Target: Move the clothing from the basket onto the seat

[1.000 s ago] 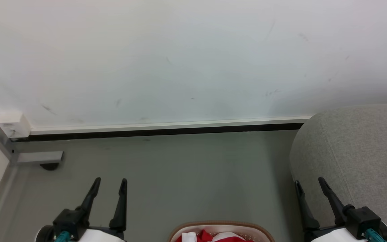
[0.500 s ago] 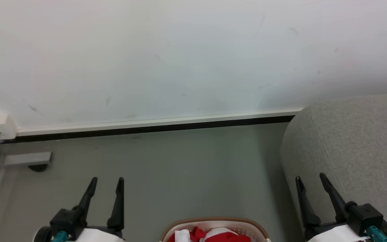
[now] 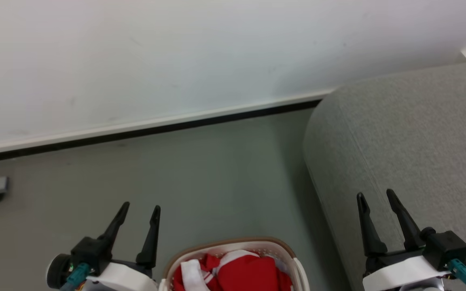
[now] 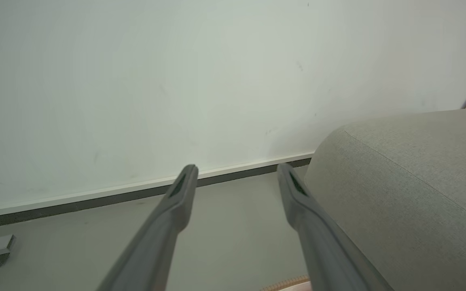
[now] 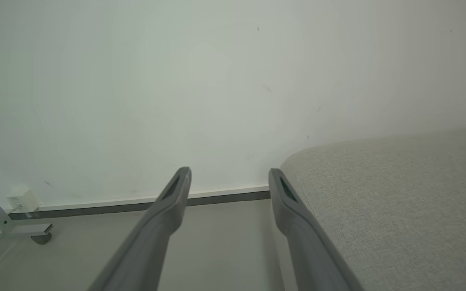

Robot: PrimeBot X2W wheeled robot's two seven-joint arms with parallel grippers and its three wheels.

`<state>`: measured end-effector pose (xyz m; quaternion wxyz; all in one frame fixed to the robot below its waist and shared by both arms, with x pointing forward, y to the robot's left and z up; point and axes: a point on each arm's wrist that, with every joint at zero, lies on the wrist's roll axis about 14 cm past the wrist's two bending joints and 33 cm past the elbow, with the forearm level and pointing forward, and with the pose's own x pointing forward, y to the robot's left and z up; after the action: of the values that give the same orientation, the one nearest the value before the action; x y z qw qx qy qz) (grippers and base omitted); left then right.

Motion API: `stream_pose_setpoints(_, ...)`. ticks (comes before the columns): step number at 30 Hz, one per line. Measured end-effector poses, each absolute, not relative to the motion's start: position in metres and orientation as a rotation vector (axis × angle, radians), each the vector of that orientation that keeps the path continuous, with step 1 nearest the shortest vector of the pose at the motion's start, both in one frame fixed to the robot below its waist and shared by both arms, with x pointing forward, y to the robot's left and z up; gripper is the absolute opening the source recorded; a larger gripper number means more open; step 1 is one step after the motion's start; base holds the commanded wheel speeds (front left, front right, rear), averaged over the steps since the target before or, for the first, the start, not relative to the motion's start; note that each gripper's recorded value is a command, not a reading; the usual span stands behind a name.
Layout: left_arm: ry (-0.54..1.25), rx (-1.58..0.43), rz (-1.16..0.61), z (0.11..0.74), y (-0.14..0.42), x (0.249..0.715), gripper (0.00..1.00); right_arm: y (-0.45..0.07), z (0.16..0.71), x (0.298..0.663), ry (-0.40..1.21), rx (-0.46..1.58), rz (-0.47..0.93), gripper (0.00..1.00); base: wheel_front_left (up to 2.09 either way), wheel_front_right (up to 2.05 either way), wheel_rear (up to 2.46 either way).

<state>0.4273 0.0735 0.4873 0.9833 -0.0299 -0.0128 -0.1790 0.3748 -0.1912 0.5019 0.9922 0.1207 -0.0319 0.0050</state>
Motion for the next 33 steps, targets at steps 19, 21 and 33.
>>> stream_pose_setpoints(19,0.539,0.173,-0.856,0.300,-0.024,0.402,1.00,-0.248,0.480,0.380,-0.009,0.225,-0.165,1.00,0.00,0.00,0.00)
stream_pose_setpoints(21,0.595,0.202,-0.896,0.284,-0.028,0.395,1.00,-0.252,0.477,0.381,0.000,0.222,-0.177,1.00,0.00,0.00,0.00)
stream_pose_setpoints(33,0.878,0.418,-1.100,0.199,-0.027,0.363,1.00,-0.277,0.459,0.390,0.046,0.200,-0.253,1.00,0.00,0.00,0.00)
